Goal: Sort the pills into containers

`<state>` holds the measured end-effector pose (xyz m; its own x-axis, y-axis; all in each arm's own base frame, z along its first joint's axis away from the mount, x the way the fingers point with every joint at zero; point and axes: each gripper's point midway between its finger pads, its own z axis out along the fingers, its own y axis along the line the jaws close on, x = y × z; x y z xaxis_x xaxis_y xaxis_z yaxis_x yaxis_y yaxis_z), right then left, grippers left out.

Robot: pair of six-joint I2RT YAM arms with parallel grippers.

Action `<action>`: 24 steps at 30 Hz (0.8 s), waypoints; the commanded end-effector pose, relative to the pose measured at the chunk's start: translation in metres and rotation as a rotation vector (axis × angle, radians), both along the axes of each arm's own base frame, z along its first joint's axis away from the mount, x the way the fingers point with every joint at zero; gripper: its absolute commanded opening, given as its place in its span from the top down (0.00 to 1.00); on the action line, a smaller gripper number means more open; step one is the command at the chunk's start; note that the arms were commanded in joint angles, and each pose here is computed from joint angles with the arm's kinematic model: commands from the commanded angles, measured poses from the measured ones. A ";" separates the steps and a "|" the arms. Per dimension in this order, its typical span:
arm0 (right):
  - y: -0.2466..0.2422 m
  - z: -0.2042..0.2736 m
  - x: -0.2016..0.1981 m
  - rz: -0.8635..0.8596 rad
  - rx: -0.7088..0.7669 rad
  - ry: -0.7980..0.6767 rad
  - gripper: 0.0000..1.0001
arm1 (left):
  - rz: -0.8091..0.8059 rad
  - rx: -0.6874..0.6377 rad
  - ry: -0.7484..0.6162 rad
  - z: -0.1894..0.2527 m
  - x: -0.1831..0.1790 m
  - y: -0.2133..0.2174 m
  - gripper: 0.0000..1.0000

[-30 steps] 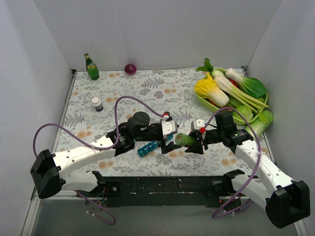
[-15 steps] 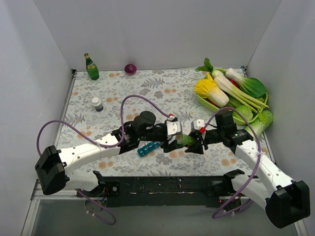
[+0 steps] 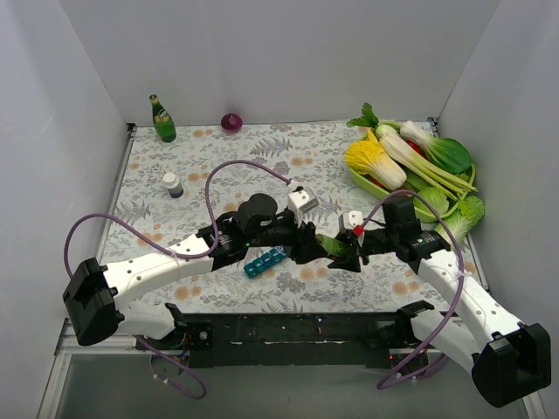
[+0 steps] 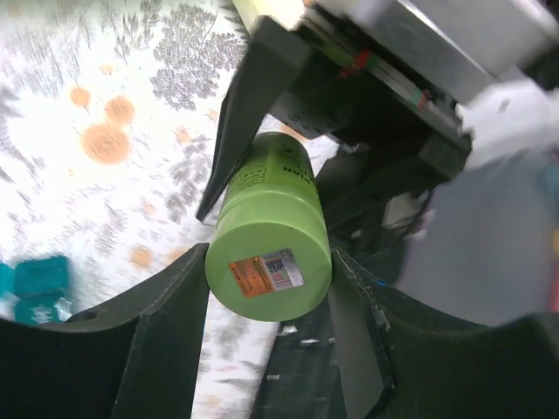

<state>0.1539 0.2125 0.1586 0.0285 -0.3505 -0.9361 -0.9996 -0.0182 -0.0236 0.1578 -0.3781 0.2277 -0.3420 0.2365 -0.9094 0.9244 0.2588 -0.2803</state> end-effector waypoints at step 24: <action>-0.007 0.008 0.025 -0.131 -0.003 -0.043 0.99 | 0.662 -0.192 0.935 0.013 0.024 0.065 1.00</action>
<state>0.1770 0.2027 0.1562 -0.0012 -0.3955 -0.9185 -0.9925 0.1126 -0.0472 0.1811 -0.3414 0.2425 -0.9274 -0.3501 -0.1321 -0.0439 0.4524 -0.8907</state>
